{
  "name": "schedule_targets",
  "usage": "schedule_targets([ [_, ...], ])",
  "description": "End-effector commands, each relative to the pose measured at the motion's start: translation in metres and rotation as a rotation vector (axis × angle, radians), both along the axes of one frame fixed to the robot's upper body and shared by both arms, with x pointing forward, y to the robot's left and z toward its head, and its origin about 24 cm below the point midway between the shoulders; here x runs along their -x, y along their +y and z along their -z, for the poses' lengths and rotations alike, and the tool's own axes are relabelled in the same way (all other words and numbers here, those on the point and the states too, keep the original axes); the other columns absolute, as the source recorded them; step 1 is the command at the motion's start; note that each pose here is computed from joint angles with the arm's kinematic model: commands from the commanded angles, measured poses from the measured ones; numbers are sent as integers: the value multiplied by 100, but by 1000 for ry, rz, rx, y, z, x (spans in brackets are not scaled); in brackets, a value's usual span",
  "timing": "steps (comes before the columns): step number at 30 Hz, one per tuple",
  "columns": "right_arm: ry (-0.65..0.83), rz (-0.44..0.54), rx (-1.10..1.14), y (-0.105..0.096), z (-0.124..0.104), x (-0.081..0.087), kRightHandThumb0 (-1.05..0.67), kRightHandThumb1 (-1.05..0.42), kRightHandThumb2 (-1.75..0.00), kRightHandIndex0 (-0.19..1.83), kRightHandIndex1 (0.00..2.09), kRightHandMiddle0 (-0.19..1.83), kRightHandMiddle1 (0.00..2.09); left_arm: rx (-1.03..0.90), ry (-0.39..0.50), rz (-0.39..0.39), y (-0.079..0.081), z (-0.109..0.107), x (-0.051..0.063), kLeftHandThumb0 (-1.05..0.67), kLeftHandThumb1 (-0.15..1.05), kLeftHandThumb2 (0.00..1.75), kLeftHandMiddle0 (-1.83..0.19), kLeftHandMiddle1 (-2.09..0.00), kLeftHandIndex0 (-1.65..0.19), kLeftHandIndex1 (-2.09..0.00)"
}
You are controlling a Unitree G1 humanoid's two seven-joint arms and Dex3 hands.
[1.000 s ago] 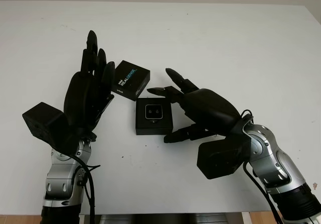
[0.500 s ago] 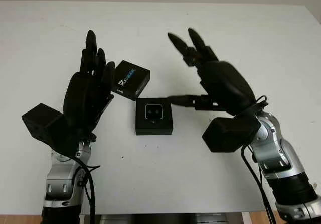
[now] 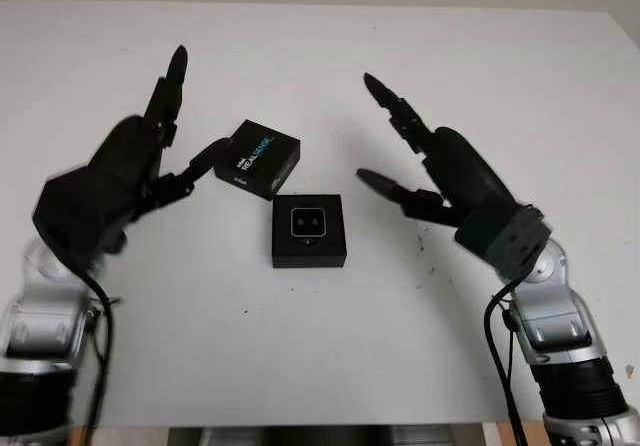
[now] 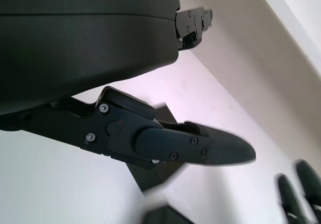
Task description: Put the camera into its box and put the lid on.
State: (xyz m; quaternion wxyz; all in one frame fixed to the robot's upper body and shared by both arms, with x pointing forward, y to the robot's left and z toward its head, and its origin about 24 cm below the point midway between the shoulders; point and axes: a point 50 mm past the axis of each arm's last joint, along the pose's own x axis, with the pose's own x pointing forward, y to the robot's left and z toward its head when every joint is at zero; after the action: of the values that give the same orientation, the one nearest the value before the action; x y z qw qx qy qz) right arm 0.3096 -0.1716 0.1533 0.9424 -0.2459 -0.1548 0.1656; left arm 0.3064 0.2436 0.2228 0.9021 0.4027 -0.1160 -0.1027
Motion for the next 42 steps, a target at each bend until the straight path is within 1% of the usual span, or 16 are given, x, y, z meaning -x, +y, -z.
schedule_targets([
  [1,6,7,-32,-5,-6,-3,-85,-105,-67,-10,5,-7,6,-93,6,21,-1,-13,-4,-98,103,7,19,0,19,0],
  [5,62,-33,-178,-14,-15,-8,-88,-105,-64,-16,2,-14,3,-249,38,66,-3,-29,-16,-97,96,3,19,0,19,0],
  [7,70,-49,-197,-20,-22,-8,-85,-105,-67,-19,0,-18,1,-324,43,96,-5,-33,-21,-97,94,3,19,0,19,0],
  [9,75,-53,-204,-25,-26,-7,-82,-105,-69,-19,0,-19,1,-367,48,132,-7,-35,-25,-91,89,2,19,0,19,0],
  [12,79,-34,-228,-32,-35,-8,-80,-105,-72,-19,0,-19,0,-570,26,177,-13,-39,-28,-90,89,4,19,0,19,0],
  [15,73,-5,-265,-43,-46,-11,-80,-105,-74,-19,0,-18,1,-727,22,199,-18,-40,-32,-87,87,4,19,0,19,0],
  [16,74,4,-285,-46,-49,-12,-80,-105,-75,-18,1,-17,2,-763,21,208,-19,-40,-34,-84,85,3,19,0,19,0],
  [19,91,33,-337,-56,-58,-13,-81,-105,-76,-17,2,-17,2,-827,4,237,-24,-37,-38,-81,82,3,19,0,19,0],
  [21,114,83,-417,-65,-64,-13,-82,-105,-75,-16,3,-15,4,-867,-30,249,-30,-33,-43,-77,80,3,19,0,19,0],
  [24,139,111,-476,-70,-64,-12,-82,-105,-74,-14,4,-12,5,-905,-66,252,-36,-29,-50,-75,79,4,19,0,19,0],
  [26,158,101,-511,-71,-62,-12,-82,-105,-74,-15,4,-13,5,-931,-100,247,-40,-28,-54,-74,79,5,19,0,19,0],
  [30,184,105,-545,-64,-54,-10,-82,-105,-74,-18,3,-17,3,-964,-149,247,-49,-26,-62,-70,79,5,19,0,19,0],
  [33,194,82,-552,-58,-50,-8,-82,-105,-73,-19,0,-19,1,-937,-181,244,-53,-24,-67,-76,80,5,19,0,19,-1],
  [36,199,62,-549,-50,-45,-6,-82,-105,-74,-19,0,-19,0,-851,-164,247,-55,-21,-74,-77,80,5,19,-1,19,-1],
  [38,183,66,-521,-45,-40,-3,-82,-105,-75,-19,0,-19,0,-795,-148,248,-55,-19,-77,-79,81,6,19,-1,19,-1],
  [42,154,76,-430,-31,-31,5,-78,-105,-78,-19,0,-19,0,-744,-128,252,-55,-14,-81,-86,87,8,19,0,19,0],
])
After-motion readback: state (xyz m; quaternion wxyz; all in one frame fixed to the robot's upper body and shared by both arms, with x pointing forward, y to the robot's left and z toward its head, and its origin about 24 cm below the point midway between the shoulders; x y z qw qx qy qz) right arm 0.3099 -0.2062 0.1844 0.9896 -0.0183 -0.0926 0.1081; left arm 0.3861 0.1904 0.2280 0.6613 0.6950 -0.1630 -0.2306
